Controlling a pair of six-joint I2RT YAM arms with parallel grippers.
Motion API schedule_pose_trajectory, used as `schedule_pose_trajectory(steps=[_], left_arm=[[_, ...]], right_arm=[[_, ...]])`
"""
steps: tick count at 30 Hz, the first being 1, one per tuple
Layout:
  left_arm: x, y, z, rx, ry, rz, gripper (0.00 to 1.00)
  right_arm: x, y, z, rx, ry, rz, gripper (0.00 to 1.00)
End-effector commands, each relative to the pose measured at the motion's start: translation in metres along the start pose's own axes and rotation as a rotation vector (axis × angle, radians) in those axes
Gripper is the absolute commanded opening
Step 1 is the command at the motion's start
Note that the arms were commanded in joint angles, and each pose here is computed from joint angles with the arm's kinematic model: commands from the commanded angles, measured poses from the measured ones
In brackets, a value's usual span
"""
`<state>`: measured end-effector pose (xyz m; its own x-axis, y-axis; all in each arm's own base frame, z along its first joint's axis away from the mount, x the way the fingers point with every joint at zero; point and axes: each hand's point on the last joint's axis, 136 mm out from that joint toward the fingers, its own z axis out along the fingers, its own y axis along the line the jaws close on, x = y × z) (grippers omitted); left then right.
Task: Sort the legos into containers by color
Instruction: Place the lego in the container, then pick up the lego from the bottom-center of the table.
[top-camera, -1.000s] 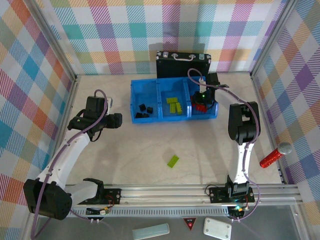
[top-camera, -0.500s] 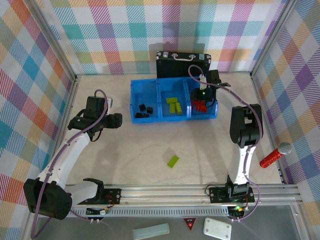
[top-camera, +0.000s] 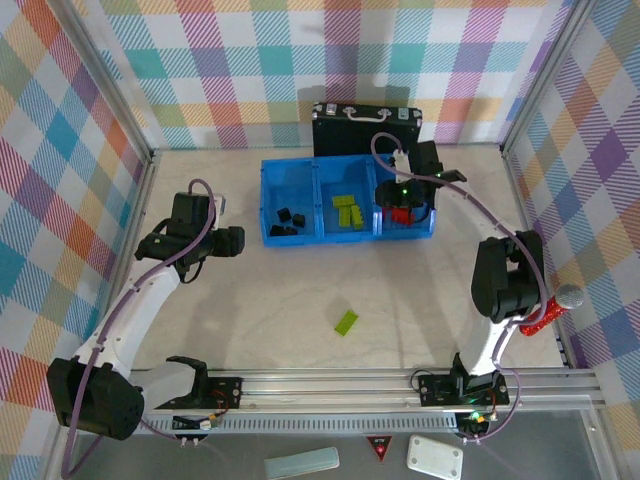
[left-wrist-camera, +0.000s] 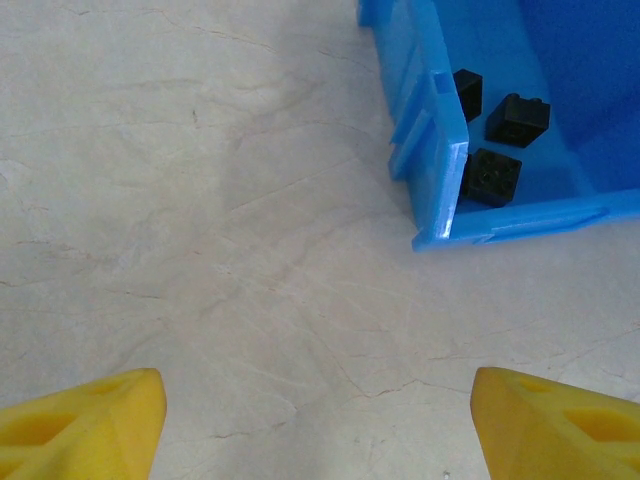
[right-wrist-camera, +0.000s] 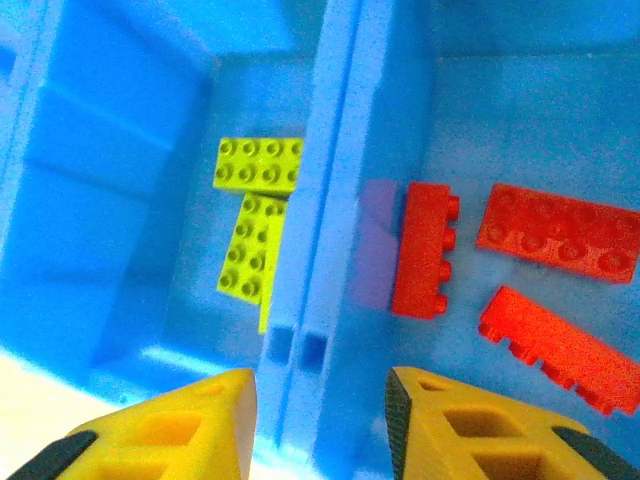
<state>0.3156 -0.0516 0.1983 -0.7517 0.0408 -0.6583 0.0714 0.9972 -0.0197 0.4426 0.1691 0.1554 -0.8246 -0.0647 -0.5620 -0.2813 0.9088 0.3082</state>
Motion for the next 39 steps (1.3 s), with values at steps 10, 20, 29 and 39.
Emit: schedule_pose_trajectory(steps=[10, 20, 29, 39], left_arm=[[-0.013, 0.002, -0.013, 0.013, -0.053, -0.02, 0.8], [-0.014, 0.002, -0.014, 0.012, -0.06, -0.02, 0.8], [-0.013, 0.002, -0.014, 0.014, -0.057, -0.021, 0.8], [-0.011, 0.003, -0.012, 0.008, -0.051, -0.021, 0.8]], right_arm=[[0.072, 0.047, -0.034, 0.028, 0.155, -0.215, 0.42], [0.141, 0.075, -0.057, 0.031, 0.277, -0.3, 0.44], [0.207, 0.096, -0.064, 0.056, 0.416, -0.404, 0.57], [0.251, 0.106, -0.052, 0.13, 0.619, -0.632, 0.77]])
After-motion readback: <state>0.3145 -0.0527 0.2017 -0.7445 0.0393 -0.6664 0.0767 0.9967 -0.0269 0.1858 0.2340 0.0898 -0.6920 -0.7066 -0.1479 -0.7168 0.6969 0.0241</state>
